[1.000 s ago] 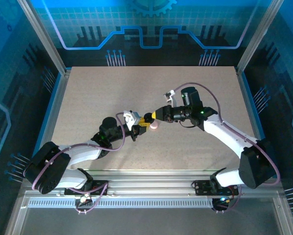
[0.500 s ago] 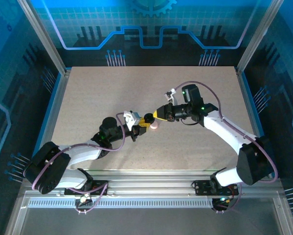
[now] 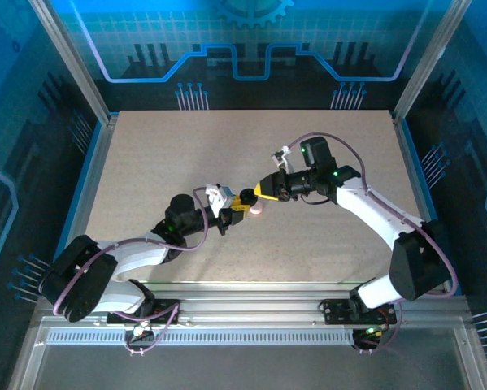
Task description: Insert the wireless bluetooth earbuds into the charging case
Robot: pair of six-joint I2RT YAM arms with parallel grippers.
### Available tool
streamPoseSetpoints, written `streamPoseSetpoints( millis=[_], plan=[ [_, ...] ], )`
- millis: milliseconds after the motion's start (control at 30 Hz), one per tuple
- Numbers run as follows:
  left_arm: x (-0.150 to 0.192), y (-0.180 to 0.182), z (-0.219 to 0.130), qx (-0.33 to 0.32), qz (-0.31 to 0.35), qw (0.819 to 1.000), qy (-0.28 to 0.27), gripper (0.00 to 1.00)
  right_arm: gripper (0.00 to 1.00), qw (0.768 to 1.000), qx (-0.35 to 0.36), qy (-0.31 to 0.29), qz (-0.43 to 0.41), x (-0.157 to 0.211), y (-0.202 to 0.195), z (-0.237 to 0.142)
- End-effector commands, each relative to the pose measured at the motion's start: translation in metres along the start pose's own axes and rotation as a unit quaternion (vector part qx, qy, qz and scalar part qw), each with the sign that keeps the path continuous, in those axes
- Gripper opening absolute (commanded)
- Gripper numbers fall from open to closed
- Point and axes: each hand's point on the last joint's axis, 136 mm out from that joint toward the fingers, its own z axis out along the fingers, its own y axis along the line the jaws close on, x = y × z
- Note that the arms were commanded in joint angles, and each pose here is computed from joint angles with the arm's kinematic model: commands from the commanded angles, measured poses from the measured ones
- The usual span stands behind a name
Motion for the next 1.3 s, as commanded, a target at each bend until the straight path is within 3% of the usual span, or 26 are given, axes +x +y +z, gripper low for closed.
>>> streamPoseSetpoints(
  millis=[0,400,1267],
  plan=[
    [-0.023,-0.010,0.000,0.023,0.035,0.999,-0.032,0.18,0.24,1.000,-0.006,0.017,0.009,-0.001,0.000,-0.002],
    [-0.021,-0.010,0.001,0.025,0.042,0.998,-0.029,0.18,0.23,0.998,-0.022,0.057,0.008,0.006,0.010,-0.007],
    [-0.019,-0.015,-0.002,0.033,0.098,0.994,-0.037,0.18,0.23,0.998,-0.012,0.062,0.013,0.007,0.009,-0.007]
  ],
)
